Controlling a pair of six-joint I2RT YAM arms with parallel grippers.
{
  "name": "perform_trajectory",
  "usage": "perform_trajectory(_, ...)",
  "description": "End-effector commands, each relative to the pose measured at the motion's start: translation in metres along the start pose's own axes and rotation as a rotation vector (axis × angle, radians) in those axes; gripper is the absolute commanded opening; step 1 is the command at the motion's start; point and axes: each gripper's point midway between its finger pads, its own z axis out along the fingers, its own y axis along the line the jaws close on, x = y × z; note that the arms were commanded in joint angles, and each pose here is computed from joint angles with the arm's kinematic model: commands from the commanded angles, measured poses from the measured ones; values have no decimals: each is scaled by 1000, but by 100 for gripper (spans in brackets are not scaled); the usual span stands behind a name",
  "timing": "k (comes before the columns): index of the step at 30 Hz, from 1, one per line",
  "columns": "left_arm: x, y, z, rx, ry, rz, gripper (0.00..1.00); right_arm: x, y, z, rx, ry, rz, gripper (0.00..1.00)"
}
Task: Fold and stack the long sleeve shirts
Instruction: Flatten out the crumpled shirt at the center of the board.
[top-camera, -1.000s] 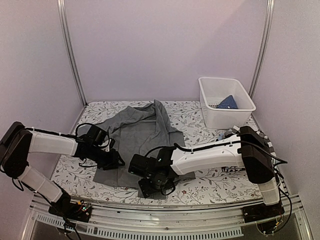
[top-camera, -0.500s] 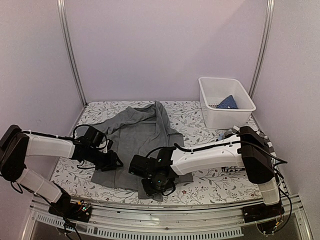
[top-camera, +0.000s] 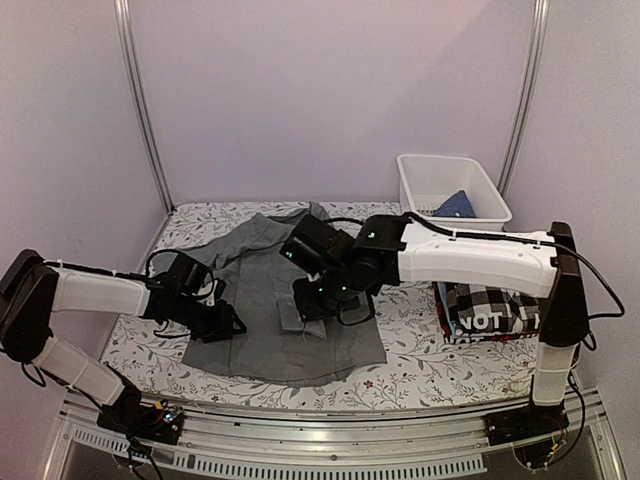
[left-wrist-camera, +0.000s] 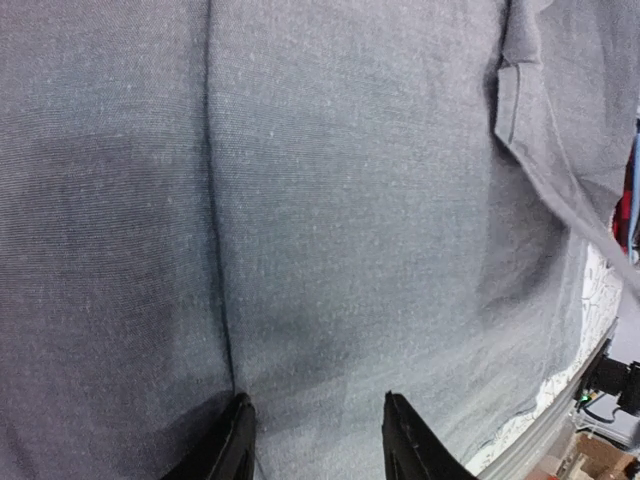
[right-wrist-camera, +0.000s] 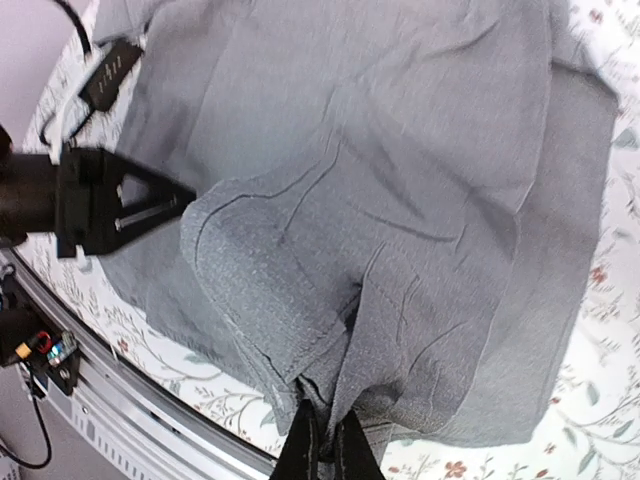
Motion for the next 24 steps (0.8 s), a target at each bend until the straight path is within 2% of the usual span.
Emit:
perform_trajectory(1,27,40,5,-143,89,-63,44,-68,-39,-45,17,-143,-7,0)
perform_trajectory(7,31,43,2,-150,89,-93,44,-138,-119,-85,206,-309,15,0)
perform_trajectory(11,33,50,1,-160,86,-150,44,-213,-186,-158,396,-531,72,0)
perform_trajectory(15,34,62,-3,-184,73,-219,43,-264,-226,-214,509,-725,70,0)
perform_trajectory(19,34,67,-8,-182,56,-249,43,-290,-250,-239,563,-825,47,0)
perform_trajectory(24,32,61,-13,-165,60,-236,43,-307,-264,-233,599,-845,17,0)
